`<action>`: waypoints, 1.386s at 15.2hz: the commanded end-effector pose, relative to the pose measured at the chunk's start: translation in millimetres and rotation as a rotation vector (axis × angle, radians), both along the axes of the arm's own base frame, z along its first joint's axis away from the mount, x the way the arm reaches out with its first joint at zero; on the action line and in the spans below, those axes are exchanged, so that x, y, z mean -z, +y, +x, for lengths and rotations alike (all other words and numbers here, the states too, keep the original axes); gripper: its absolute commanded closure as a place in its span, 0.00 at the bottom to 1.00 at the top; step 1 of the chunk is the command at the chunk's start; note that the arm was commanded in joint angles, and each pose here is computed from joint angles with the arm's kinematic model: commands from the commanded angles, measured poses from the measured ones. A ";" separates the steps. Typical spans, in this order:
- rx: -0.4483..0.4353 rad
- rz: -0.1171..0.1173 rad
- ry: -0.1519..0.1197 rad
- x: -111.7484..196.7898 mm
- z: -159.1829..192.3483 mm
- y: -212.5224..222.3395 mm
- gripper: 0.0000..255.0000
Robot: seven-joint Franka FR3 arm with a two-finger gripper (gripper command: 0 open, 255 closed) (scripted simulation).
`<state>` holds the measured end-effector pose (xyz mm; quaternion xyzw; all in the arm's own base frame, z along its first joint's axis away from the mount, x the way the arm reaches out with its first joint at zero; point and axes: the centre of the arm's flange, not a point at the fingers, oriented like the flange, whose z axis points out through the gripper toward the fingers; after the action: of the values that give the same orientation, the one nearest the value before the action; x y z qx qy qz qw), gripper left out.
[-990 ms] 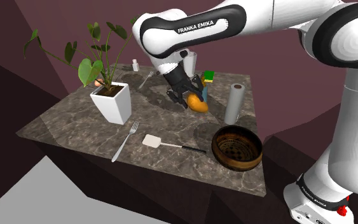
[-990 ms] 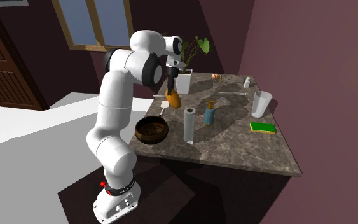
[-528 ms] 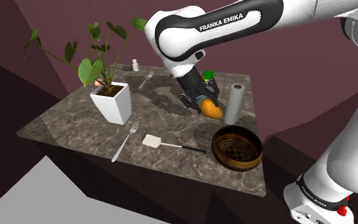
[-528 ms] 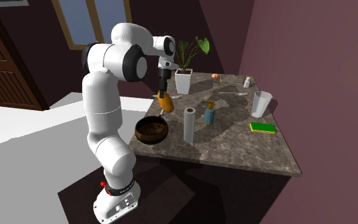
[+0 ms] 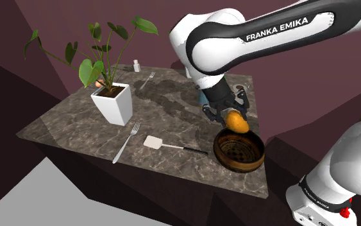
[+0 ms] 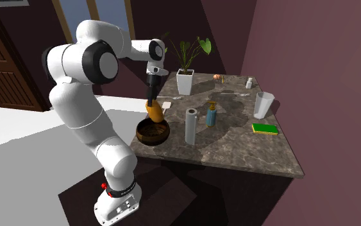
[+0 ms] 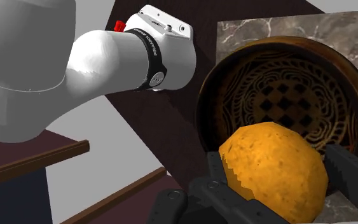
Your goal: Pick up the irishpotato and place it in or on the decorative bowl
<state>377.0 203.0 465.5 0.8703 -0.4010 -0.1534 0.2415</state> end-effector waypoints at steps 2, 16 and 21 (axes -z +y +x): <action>0.001 0.001 0.000 -2.6 -45.9 -6.1 1.00; 0.001 0.001 0.000 71.3 -45.9 -6.1 1.00; 0.001 0.001 0.000 74.6 -45.9 -6.1 1.00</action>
<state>331.2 197.0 391.1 0.8701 -0.4014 -0.1536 0.2411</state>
